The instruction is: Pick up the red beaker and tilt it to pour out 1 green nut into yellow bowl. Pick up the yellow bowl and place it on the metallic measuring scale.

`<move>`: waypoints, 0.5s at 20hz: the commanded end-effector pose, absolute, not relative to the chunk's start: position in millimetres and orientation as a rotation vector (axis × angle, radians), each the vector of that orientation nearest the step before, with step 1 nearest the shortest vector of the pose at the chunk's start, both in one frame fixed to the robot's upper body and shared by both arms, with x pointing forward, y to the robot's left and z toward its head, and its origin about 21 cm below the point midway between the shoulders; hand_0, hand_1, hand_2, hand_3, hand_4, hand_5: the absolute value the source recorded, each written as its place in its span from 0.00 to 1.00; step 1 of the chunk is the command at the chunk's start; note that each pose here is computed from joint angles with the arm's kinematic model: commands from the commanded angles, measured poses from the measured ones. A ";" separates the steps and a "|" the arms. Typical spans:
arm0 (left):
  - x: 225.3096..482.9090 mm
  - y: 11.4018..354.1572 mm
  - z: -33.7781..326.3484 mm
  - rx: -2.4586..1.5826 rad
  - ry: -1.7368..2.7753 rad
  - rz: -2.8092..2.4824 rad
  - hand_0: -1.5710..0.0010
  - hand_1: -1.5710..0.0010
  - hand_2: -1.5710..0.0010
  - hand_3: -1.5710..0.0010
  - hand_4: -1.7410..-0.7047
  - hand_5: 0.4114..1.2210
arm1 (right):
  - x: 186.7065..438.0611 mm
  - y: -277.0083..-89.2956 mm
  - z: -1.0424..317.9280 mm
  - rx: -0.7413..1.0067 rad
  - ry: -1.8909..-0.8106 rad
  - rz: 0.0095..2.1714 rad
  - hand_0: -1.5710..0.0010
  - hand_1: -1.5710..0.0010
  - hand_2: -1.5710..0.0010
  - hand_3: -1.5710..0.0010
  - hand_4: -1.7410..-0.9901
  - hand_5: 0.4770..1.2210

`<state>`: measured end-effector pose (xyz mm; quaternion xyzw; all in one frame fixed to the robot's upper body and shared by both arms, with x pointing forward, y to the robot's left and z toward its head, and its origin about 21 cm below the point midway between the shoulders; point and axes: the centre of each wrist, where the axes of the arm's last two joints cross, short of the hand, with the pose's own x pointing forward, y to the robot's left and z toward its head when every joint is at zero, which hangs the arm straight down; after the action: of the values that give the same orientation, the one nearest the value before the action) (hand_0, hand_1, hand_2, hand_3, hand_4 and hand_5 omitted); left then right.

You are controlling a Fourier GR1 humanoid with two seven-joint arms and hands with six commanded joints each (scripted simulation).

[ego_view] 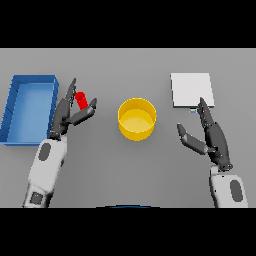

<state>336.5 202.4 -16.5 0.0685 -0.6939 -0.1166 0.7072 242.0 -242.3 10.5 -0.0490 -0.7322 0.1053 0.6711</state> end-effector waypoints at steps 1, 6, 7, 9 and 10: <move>341.7 202.3 -16.5 0.153 -1.535 -0.258 1.00 1.00 1.00 1.00 0.48 0.31 | 243.0 -242.0 10.5 -0.103 -1.645 0.227 1.00 1.00 1.00 1.00 0.59 0.22; 349.7 192.7 -22.7 0.110 -1.568 -0.228 1.00 1.00 1.00 1.00 0.40 0.37 | 242.1 -244.6 6.7 -0.105 -1.638 0.218 1.00 1.00 1.00 1.00 0.58 0.23; 352.7 190.8 -24.3 0.113 -1.556 -0.215 1.00 1.00 0.97 0.98 0.38 0.39 | 244.7 -244.1 9.2 -0.103 -1.650 0.220 1.00 1.00 1.00 1.00 0.59 0.23; 352.2 184.3 -28.6 0.100 -1.570 -0.185 0.78 0.80 0.79 0.85 0.34 0.44 | 241.2 -240.6 8.0 -0.104 -1.650 0.223 1.00 1.00 1.00 1.00 0.59 0.23; 353.8 185.7 -30.5 0.096 -1.568 -0.153 0.63 0.65 0.65 0.73 0.31 0.46 | 241.9 -241.6 8.5 -0.106 -1.644 0.219 1.00 1.00 1.00 1.00 0.60 0.23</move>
<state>353.9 185.8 -30.5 0.0433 -0.7045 -0.0690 0.7050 242.0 -241.6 8.6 -0.0474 -0.7305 0.0973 0.6743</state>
